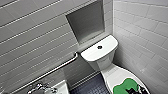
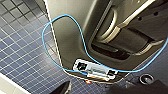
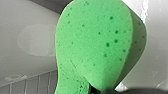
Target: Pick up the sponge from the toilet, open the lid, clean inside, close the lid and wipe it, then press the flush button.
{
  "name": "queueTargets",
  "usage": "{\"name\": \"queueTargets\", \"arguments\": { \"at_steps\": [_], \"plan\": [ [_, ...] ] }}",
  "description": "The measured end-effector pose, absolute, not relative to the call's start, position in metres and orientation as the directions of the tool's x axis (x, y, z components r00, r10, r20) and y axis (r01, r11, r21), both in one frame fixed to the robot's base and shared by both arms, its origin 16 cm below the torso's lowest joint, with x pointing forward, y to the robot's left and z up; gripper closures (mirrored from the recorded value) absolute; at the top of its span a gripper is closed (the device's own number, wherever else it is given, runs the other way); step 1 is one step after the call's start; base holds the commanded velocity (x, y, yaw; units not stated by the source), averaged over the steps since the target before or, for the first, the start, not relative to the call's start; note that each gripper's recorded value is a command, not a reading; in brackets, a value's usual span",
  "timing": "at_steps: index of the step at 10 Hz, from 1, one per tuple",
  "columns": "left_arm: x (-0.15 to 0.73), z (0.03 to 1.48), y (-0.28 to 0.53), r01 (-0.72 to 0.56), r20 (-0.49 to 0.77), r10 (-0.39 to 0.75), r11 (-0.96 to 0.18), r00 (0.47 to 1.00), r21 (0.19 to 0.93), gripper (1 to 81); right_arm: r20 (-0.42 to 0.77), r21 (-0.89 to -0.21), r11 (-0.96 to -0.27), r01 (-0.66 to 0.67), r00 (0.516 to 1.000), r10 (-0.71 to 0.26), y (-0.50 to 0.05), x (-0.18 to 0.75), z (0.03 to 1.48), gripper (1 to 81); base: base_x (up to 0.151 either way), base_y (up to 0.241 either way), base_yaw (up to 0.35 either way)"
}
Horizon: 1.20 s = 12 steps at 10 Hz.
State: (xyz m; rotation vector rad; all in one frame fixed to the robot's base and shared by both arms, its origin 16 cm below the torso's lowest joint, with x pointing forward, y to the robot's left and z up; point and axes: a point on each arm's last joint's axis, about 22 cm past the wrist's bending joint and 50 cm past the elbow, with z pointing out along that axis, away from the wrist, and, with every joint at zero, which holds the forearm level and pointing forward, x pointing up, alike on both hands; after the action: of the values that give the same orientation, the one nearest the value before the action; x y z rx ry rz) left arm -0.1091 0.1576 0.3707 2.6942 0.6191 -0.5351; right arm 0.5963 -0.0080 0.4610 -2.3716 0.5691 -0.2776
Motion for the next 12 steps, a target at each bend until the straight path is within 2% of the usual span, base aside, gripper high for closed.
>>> {"name": "queueTargets", "arguments": {
  "at_steps": [2,4,7,12],
  "plan": [
    [-0.113,0.372,0.164,0.47,-0.426,0.35,-0.856,0.834,0.217,1.0,0.093,-0.572,-0.741,-0.352,0.87,-0.484,-0.04,0.636,0.413,81.1,0.0,0.0,0.0],
    [-0.112,0.372,0.163,0.47,-0.426,0.35,-0.855,0.834,0.218,1.0,0.117,-0.504,-0.775,-0.382,0.858,-0.5,-0.067,0.668,0.367,81.1,0.0,0.0,0.0],
    [-0.113,0.372,0.163,0.471,-0.427,0.351,-0.855,0.833,0.217,1.0,0.136,-0.478,-0.771,-0.422,0.831,-0.539,-0.089,0.727,0.334,81.1,0.0,0.0,0.0],
    [-0.119,0.374,0.161,0.474,-0.434,0.352,-0.854,0.829,0.214,1.0,0.087,-0.478,-0.76,-0.441,0.837,-0.54,-0.106,0.726,0.316,81.1,0.0,0.0,0.0]
  ]
}}
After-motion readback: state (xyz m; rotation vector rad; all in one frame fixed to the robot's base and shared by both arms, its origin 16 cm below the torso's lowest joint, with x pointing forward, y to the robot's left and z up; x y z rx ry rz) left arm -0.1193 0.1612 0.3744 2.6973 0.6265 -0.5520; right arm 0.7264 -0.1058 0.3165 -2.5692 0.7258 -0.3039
